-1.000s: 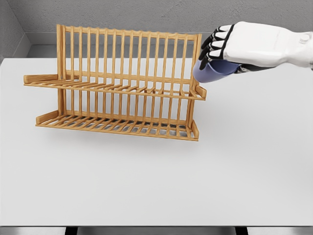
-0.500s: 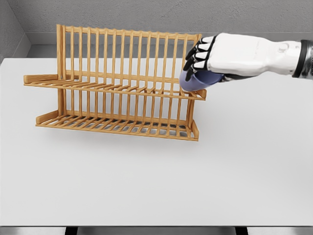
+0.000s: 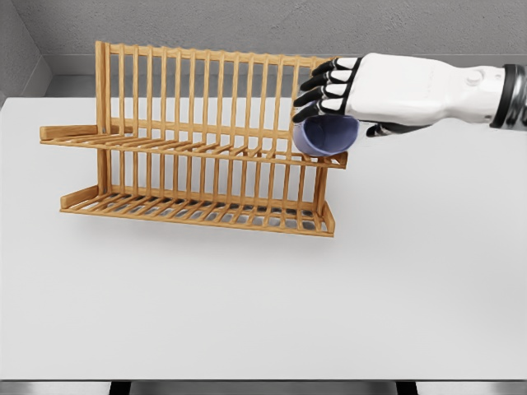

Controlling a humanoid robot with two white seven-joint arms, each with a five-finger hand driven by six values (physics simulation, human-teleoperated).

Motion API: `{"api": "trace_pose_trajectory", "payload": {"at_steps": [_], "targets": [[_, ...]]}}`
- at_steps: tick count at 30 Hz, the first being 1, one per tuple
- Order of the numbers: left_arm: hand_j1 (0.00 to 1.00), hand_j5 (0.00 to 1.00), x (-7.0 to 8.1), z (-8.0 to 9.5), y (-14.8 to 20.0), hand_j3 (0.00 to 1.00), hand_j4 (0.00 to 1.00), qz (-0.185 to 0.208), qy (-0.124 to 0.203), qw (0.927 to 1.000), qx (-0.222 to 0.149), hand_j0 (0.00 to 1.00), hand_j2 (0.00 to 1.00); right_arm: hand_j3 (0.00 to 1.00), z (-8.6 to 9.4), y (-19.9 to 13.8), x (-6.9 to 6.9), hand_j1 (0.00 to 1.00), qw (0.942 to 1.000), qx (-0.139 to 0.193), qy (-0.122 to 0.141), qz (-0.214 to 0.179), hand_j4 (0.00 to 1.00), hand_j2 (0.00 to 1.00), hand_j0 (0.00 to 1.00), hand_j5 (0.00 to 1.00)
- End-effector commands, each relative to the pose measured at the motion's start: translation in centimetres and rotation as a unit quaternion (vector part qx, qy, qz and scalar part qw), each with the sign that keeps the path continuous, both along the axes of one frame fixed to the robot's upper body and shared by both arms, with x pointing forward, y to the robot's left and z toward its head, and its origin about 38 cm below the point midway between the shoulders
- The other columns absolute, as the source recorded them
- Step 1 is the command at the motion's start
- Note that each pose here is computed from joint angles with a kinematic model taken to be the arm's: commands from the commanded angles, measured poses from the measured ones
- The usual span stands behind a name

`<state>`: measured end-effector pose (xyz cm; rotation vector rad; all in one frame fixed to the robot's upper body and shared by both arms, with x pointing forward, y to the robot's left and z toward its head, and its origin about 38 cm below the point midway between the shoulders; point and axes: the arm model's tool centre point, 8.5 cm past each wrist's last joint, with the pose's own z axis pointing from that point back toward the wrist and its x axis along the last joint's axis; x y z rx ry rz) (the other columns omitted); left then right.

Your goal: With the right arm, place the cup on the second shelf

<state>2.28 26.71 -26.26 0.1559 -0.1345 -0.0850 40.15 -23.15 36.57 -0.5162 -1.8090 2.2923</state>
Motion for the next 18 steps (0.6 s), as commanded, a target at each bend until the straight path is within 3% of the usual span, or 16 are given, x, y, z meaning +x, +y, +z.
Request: {"api": "trace_pose_trajectory", "payload": {"at_steps": [1,3,5,7,10,12,14,15,16,18], "targets": [[1.0,1.0,0.0,0.0,0.0,1.0,1.0,0.0,0.0,1.0,0.0,1.0,1.0,1.0,3.9,-3.3,0.3,1.0,0.9976,0.033,-0.042,-0.044,1.0,1.0,1.0,1.0],[1.0,1.0,0.0,0.0,0.0,1.0,1.0,0.0,0.0,1.0,0.0,1.0,1.0,1.0,3.8,-7.5,1.6,1.0,0.9927,0.048,-0.03,-0.107,1.0,1.0,1.0,1.0],[1.0,1.0,0.0,0.0,0.0,1.0,1.0,0.0,0.0,1.0,0.0,1.0,1.0,1.0,1.7,-12.8,2.5,1.0,0.9816,0.062,0.005,-0.18,1.0,1.0,1.0,1.0],[1.0,1.0,0.0,0.0,0.0,1.0,1.0,0.0,0.0,1.0,0.0,1.0,1.0,1.0,-0.9,-15.0,2.7,1.0,0.9748,0.058,0.04,-0.212,1.0,1.0,1.0,1.0],[1.0,1.0,0.0,0.0,0.0,1.0,1.0,0.0,0.0,1.0,0.0,1.0,1.0,1.0,-5.4,-15.2,2.3,1.0,0.9701,0.054,0.091,-0.219,1.0,1.0,1.0,1.0],[1.0,1.0,0.0,0.0,0.0,1.0,1.0,0.0,0.0,1.0,0.0,1.0,1.0,1.0,-8.8,-13.9,2.0,1.0,0.9664,0.083,0.122,-0.21,1.0,1.0,1.0,1.0],[1.0,1.0,0.0,0.0,0.0,1.0,1.0,0.0,0.0,1.0,0.0,1.0,1.0,1.0,-10.3,-12.8,2.1,1.0,0.9616,0.126,0.133,-0.204,1.0,1.0,1.0,1.0],[1.0,1.0,0.0,0.0,0.0,1.0,1.0,-0.001,0.0,1.0,0.0,1.0,1.0,1.0,-10.0,-13.2,2.2,1.0,0.9576,0.151,0.126,-0.21,1.0,1.0,1.0,1.0],[1.0,1.0,0.0,0.0,0.0,1.0,1.0,0.0,0.0,1.0,0.0,1.0,1.0,1.0,-10.0,-13.7,2.1,1.0,0.9544,0.163,0.122,-0.218,1.0,1.0,1.0,1.0],[1.0,1.0,0.0,0.0,0.0,1.0,1.0,-0.001,0.0,1.0,0.0,1.0,1.0,1.0,-10.0,-14.0,2.1,1.0,0.9548,0.154,0.116,-0.226,1.0,1.0,1.0,1.0]]}}
